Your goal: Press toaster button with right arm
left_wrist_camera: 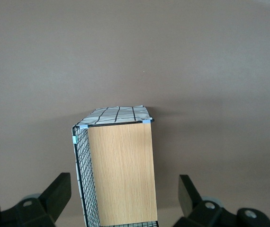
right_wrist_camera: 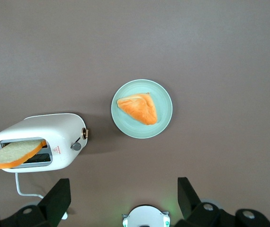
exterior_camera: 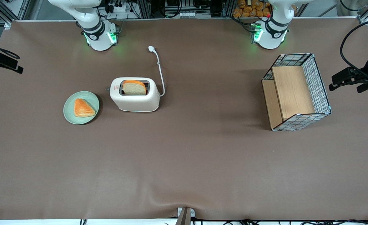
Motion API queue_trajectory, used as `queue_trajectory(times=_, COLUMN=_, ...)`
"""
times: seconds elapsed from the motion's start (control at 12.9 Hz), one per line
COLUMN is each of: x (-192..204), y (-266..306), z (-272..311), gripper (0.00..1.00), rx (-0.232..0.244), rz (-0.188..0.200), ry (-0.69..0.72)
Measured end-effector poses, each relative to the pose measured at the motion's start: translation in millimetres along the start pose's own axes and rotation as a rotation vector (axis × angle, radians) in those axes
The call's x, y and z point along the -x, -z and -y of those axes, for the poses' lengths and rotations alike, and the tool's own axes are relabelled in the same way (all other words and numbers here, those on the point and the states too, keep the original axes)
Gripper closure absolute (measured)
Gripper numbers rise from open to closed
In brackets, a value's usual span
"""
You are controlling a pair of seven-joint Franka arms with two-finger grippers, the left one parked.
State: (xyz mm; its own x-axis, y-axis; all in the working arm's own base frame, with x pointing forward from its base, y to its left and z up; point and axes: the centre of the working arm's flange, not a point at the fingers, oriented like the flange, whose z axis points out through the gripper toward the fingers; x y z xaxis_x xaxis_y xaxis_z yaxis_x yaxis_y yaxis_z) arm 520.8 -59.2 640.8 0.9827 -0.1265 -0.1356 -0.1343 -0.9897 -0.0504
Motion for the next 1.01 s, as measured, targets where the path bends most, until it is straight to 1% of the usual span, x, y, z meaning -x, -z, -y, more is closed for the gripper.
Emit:
queue_trajectory(times=0.23, x=-0.2, y=0.5, z=-0.1, gripper=0.0, rx=0.001, rz=-0.003, ry=0.0)
queue_trajectory(times=0.46, x=-3.3, y=3.6, z=-1.7, gripper=0.0, rx=0.021, rz=-0.034, ry=0.002)
queue_trajectory(times=1.01, x=-3.5, y=4.5, z=-1.9, gripper=0.0, rx=0.026, rz=-0.038, ry=0.005)
